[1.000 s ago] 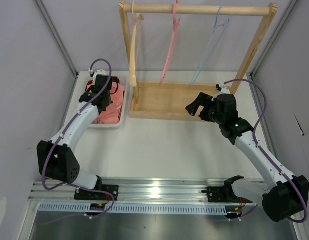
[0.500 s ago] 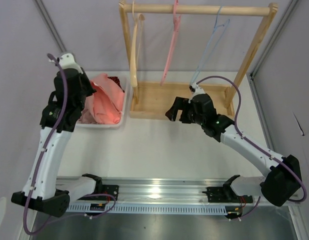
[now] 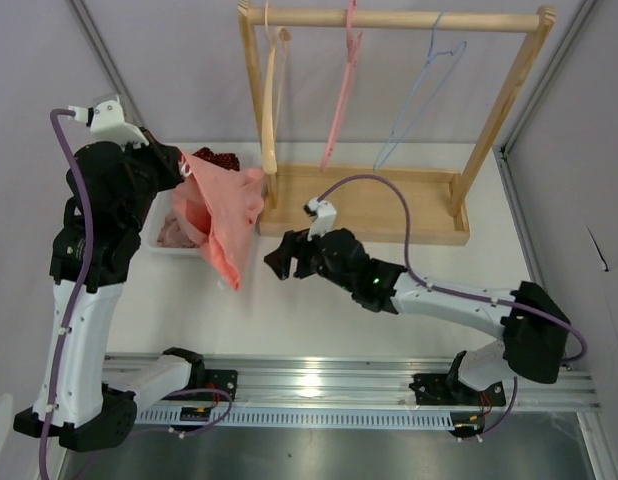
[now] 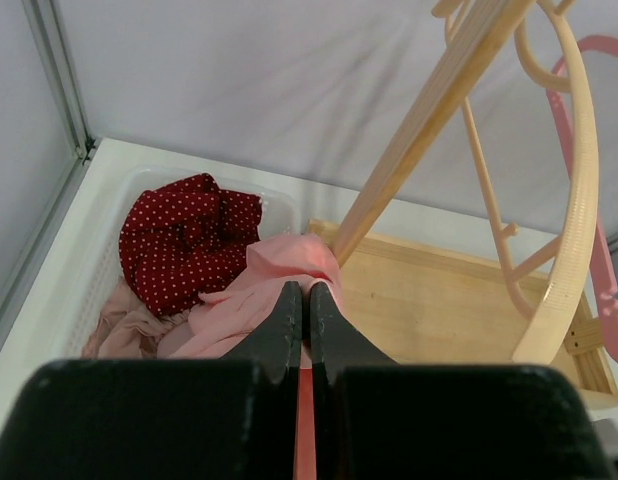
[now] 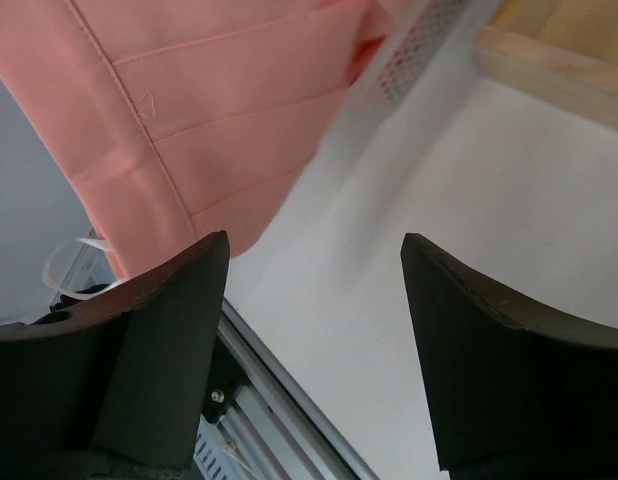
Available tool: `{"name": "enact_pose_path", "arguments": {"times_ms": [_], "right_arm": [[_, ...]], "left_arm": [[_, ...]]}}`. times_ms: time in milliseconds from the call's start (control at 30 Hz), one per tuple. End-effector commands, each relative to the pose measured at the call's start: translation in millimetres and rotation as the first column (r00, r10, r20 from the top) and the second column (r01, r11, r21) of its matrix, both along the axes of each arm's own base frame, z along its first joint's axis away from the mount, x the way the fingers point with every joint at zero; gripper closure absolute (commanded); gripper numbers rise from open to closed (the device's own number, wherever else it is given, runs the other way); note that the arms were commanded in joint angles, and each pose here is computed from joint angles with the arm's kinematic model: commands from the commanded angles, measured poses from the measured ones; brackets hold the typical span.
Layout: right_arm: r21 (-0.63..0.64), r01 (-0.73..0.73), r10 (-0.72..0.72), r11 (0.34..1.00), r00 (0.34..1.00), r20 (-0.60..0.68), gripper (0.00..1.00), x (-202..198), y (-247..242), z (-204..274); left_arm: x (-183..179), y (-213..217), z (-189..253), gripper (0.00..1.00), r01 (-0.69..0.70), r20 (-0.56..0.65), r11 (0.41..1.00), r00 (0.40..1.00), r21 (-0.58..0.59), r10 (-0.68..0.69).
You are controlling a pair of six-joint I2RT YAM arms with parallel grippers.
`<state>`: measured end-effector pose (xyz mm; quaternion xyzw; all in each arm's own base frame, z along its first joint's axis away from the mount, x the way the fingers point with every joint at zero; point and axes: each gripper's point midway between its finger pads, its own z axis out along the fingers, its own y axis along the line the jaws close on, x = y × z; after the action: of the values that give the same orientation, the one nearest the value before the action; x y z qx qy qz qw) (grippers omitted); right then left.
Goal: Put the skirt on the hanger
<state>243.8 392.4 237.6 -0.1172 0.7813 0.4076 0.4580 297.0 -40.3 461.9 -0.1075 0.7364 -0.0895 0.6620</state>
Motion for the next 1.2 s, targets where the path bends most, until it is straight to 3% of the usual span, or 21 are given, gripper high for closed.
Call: {"name": "enact_pose_path", "arguments": {"times_ms": [0, 233, 533, 600, 767, 833, 867, 1000, 1167], "right_arm": [[0.091, 0.046, -0.057, 0.995, 0.992, 0.116, 0.27, 1, 35, 11], [0.119, 0.039, -0.050, 0.992, 0.994, 0.092, 0.34, -32, 66, 10], [0.144, 0.065, -0.079, 0.987, 0.992, 0.094, 0.34, -60, 90, 22], [0.131, 0.088, -0.101, 0.987, 0.990, 0.096, 0.34, -62, 94, 20], [0.146, 0.125, -0.140, 0.981, 0.985, 0.100, 0.20, -59, 119, 35], [0.097, 0.128, -0.138, 0.987, 0.985, 0.100, 0.17, -61, 132, 19], [0.119, 0.149, -0.161, 0.982, 0.982, 0.102, 0.17, -58, 138, 32], [0.032, 0.225, -0.226, 0.974, 0.973, 0.046, 0.18, -50, 143, 6], [-0.013, 0.268, -0.268, 0.963, 0.963, 0.009, 0.27, -43, 137, -17]], "left_arm": [[-14, -7, 33, 1.00, 0.055, 0.109, 0.998, 0.993, -0.036, -0.051], [-19, -13, 16, 1.00, 0.087, 0.078, 0.995, 0.993, -0.041, -0.084], [-16, -25, -3, 1.00, 0.126, 0.045, 0.991, 0.991, -0.046, -0.124], [-15, -28, -8, 1.00, 0.132, 0.034, 0.990, 0.991, -0.044, -0.131], [-12, -38, -15, 1.00, 0.160, 0.019, 0.986, 0.987, -0.043, -0.159], [-10, -43, -19, 1.00, 0.175, 0.007, 0.984, 0.985, -0.040, -0.175], [-9, -44, -20, 1.00, 0.175, 0.002, 0.984, 0.985, -0.037, -0.175], [-7, -48, -22, 1.00, 0.186, -0.007, 0.982, 0.982, -0.030, -0.186], [-6, -52, -22, 1.00, 0.201, -0.007, 0.979, 0.979, -0.029, -0.201]]}}
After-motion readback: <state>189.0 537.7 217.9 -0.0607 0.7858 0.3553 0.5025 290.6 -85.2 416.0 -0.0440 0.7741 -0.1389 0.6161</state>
